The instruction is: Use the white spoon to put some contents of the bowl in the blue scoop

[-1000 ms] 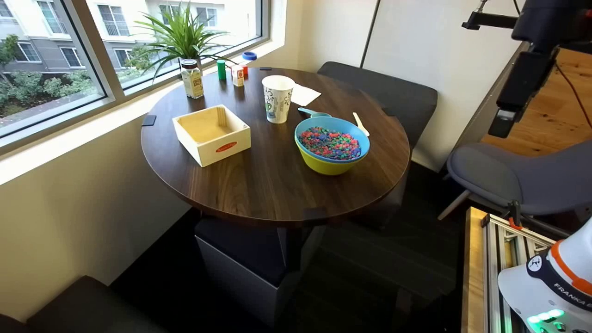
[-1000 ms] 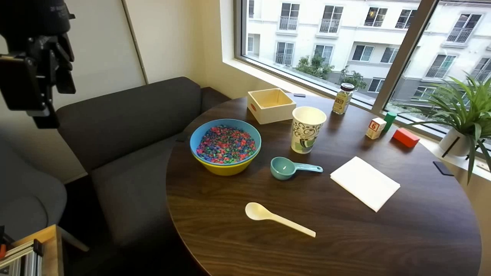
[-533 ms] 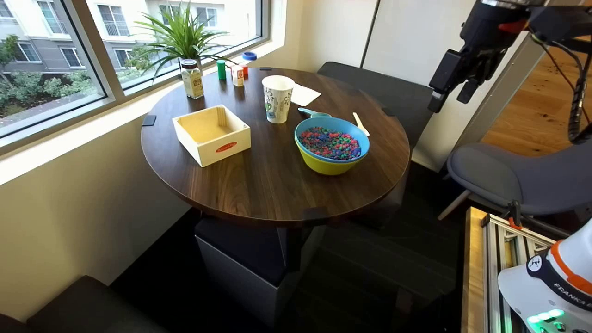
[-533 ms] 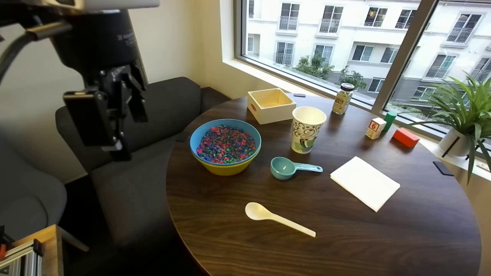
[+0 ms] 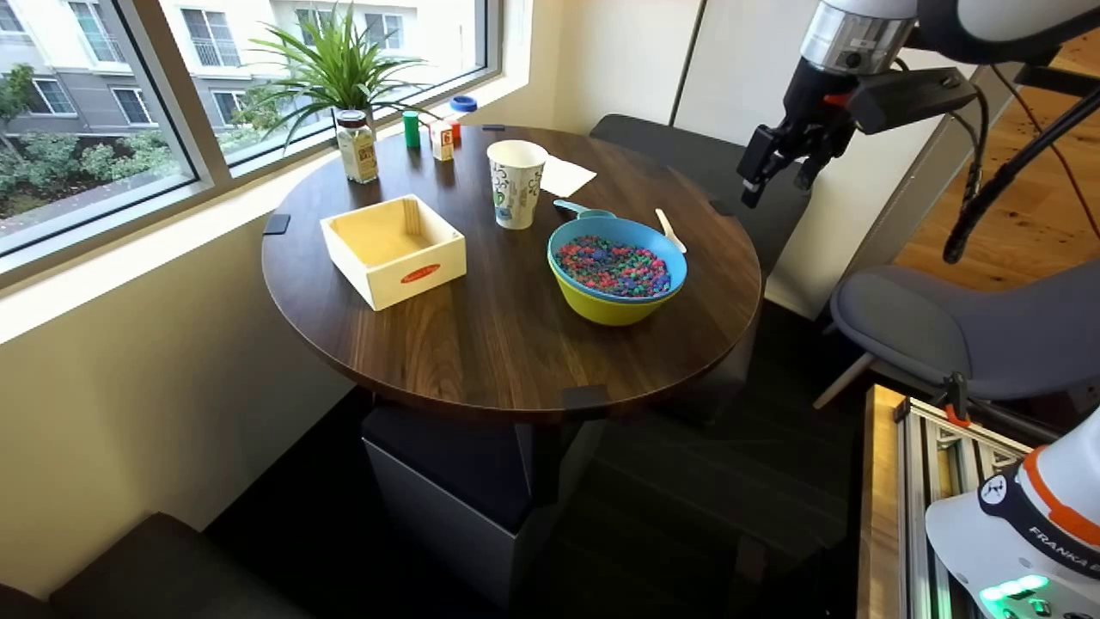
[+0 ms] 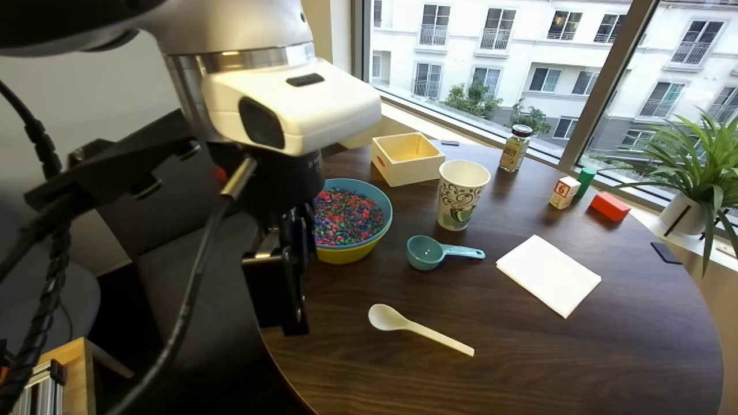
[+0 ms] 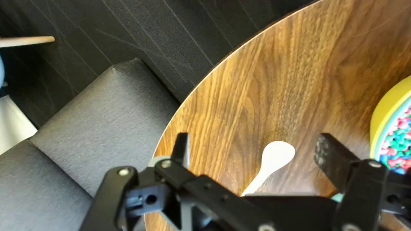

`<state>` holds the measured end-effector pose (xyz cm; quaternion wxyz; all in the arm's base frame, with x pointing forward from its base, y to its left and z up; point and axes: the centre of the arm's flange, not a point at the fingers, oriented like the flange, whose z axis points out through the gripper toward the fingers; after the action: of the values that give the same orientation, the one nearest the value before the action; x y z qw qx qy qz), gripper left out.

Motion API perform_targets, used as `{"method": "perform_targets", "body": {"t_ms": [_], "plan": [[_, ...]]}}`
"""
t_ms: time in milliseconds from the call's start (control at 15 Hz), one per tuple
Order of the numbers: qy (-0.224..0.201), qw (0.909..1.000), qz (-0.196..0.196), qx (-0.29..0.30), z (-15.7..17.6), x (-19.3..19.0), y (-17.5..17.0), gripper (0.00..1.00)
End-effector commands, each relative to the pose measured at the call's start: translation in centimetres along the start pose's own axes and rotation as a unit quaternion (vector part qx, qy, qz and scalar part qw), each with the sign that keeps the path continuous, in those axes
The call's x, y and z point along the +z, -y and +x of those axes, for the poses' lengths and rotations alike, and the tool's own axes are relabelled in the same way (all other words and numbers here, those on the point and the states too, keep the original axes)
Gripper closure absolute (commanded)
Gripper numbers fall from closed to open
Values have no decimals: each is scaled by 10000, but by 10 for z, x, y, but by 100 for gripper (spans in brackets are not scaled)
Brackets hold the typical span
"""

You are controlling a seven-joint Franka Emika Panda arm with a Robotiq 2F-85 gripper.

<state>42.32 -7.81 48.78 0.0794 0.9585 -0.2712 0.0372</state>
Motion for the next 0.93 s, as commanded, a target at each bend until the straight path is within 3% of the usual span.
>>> {"method": "perform_targets", "body": {"t_ms": [0,133,467,733,867], "plan": [[15,10000,-13,-2,2,3,1,0],[8,10000,-22,-6,3,3,1,0],[59,9975,-237,664,48,39,-11,0],[207,9930,-24,1159,80,65,-5,0],[60,9906,-37,1365,96,80,0,0]]}}
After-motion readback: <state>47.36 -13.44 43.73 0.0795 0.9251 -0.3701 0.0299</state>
